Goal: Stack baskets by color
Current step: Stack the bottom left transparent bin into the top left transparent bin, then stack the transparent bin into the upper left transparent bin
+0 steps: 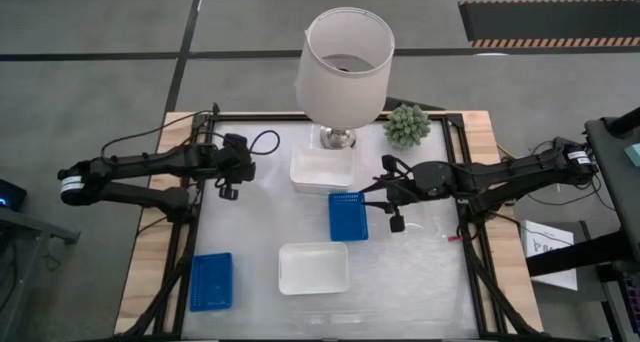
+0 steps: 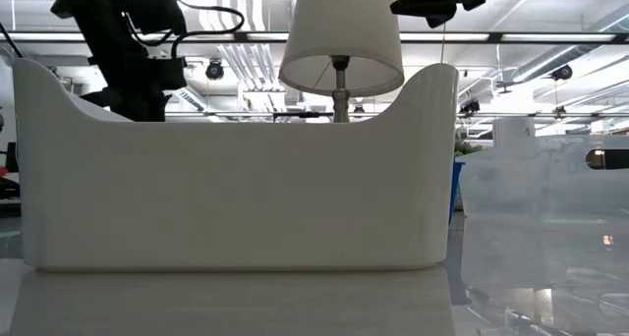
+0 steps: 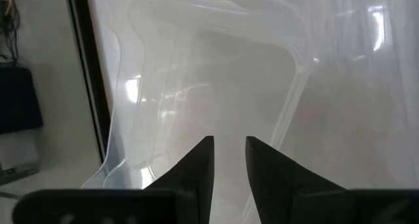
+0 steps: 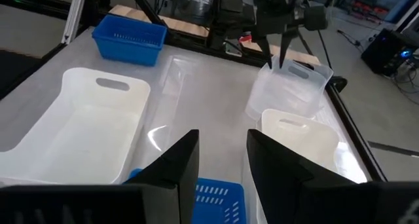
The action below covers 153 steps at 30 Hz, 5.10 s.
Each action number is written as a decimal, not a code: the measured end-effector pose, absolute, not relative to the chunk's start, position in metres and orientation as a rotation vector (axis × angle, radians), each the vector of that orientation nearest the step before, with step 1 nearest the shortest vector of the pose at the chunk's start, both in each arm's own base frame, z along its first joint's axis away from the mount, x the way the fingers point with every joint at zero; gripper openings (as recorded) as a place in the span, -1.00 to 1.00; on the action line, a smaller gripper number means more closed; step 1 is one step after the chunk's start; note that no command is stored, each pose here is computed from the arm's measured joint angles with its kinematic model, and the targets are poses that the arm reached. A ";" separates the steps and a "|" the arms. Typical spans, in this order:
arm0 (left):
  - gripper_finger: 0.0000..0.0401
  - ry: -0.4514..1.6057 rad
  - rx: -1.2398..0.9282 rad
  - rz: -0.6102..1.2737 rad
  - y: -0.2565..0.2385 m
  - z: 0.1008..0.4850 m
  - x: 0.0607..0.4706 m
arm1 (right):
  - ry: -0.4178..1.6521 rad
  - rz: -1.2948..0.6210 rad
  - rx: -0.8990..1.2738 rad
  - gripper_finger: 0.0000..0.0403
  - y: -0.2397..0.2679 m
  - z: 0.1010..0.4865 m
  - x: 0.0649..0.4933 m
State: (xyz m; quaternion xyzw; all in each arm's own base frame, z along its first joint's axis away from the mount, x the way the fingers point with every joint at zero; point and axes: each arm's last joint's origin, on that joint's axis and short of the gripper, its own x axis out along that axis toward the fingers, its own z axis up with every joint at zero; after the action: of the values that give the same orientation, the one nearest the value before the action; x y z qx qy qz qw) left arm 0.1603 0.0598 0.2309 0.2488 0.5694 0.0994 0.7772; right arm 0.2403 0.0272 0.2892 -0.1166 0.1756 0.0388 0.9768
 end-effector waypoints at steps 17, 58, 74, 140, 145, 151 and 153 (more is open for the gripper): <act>-0.64 0.710 0.151 0.423 0.040 0.253 0.180 | 0.519 0.011 0.061 -0.40 0.032 0.242 0.278; -0.64 0.590 0.196 0.286 0.012 0.249 0.191 | 1.362 -0.651 0.713 -0.14 0.045 0.259 0.265; -0.64 0.589 0.201 0.285 0.012 0.249 0.191 | 1.458 -0.871 0.580 -0.19 0.047 0.191 0.291; -0.64 -0.167 0.249 0.655 0.018 0.310 0.083 | 0.963 -0.268 0.014 -0.96 0.025 0.324 0.465; -0.64 -0.183 0.247 0.651 0.018 0.303 0.073 | 0.891 -0.272 0.005 -0.96 0.010 0.308 0.487; -0.64 -0.263 0.226 0.643 0.017 0.303 0.060 | 0.735 -0.305 -0.039 -0.96 0.000 0.313 0.501; -0.64 -0.268 0.225 0.640 0.017 0.301 0.058 | 0.683 -0.307 -0.065 -0.96 0.000 0.316 0.505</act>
State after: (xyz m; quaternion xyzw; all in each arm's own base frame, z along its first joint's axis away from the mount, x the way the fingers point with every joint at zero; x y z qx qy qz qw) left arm 0.0578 0.0167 0.3009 0.1102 -0.1309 0.3132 0.9342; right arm 0.5052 -0.0002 0.3155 -0.0318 0.3337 -0.1501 0.9301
